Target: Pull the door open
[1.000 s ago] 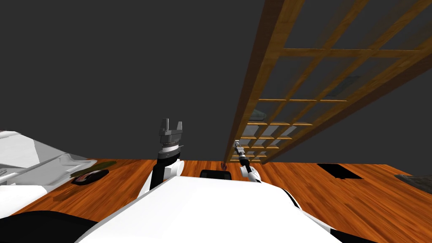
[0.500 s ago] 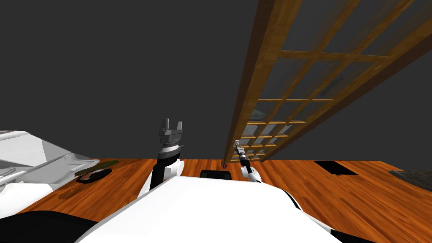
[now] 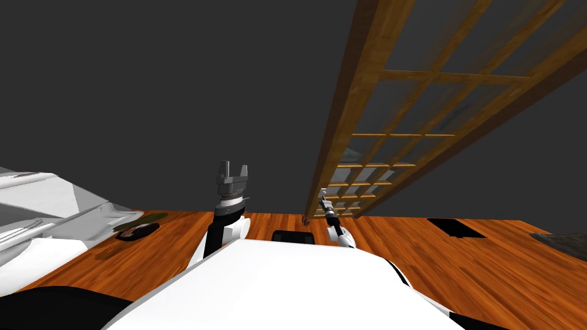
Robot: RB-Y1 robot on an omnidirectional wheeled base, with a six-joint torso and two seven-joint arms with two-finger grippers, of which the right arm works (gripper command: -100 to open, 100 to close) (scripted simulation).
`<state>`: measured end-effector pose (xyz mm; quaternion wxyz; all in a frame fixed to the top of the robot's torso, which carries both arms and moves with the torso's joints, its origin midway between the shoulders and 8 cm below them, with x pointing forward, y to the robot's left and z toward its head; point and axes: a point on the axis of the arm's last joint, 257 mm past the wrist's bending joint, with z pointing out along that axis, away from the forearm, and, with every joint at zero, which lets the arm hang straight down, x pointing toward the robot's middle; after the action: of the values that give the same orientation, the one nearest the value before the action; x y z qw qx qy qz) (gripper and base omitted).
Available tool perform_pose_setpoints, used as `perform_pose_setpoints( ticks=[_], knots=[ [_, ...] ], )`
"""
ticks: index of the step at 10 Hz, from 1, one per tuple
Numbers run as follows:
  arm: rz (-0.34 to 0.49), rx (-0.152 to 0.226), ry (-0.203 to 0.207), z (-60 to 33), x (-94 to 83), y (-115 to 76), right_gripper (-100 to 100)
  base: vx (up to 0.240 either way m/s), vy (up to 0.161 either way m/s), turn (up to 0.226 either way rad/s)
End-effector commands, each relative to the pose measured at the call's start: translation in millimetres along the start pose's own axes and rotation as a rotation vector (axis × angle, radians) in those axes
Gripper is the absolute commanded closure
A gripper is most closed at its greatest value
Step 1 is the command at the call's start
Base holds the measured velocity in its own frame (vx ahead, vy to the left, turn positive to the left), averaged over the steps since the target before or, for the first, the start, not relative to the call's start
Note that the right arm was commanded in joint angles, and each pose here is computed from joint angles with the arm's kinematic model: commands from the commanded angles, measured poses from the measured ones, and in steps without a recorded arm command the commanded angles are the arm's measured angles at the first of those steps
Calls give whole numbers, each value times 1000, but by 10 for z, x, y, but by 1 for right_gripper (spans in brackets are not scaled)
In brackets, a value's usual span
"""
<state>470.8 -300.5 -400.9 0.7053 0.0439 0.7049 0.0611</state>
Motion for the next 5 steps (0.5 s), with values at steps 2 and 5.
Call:
perform_pose_setpoints(
  ticks=[2,5],
  knots=[
    [-64,-25,3,-31,-9,-29,-100,-210,-35,-7],
    [-146,-63,7,-76,-18,-58,-100,-173,-69,2]
  ],
)
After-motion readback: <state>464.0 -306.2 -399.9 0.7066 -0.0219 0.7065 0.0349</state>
